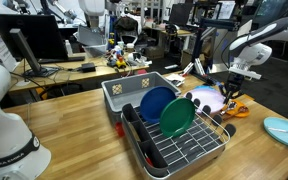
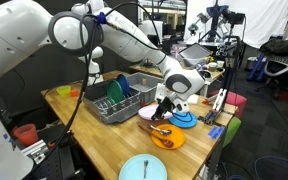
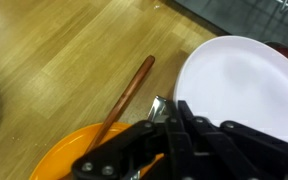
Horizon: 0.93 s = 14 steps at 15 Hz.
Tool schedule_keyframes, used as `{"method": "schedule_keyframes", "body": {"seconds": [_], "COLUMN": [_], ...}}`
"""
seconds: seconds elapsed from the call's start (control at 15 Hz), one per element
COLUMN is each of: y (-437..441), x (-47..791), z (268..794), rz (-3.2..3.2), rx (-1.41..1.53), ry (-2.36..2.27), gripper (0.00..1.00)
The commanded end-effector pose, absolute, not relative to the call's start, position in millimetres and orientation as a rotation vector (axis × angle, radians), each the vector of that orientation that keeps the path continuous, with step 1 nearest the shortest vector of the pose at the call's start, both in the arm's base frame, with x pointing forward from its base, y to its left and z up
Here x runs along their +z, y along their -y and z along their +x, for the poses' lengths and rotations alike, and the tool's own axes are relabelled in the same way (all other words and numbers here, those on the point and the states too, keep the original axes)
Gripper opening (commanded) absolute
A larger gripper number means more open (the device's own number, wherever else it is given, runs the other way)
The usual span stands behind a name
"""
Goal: Move the silver spoon and ladle from the pink plate and put them on the orange plate, move the pink plate backwards
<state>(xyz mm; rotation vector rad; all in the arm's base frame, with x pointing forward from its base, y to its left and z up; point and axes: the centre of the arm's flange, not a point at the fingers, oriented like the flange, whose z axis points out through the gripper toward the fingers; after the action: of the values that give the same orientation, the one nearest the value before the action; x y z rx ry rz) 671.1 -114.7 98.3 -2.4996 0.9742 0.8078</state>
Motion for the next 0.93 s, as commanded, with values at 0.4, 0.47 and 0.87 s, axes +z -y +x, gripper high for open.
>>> {"method": "schedule_keyframes", "body": {"seconds": [0.4, 0.47, 0.87], "y": [108, 107, 99], "x": [97, 99, 126], "z": [703, 704, 696], "rz": [-2.527, -2.527, -2.523], "rx": [0.883, 0.884, 0.873], "ry": [-0.915, -0.906, -0.853], "gripper": [0.49, 0.57, 0.98]}}
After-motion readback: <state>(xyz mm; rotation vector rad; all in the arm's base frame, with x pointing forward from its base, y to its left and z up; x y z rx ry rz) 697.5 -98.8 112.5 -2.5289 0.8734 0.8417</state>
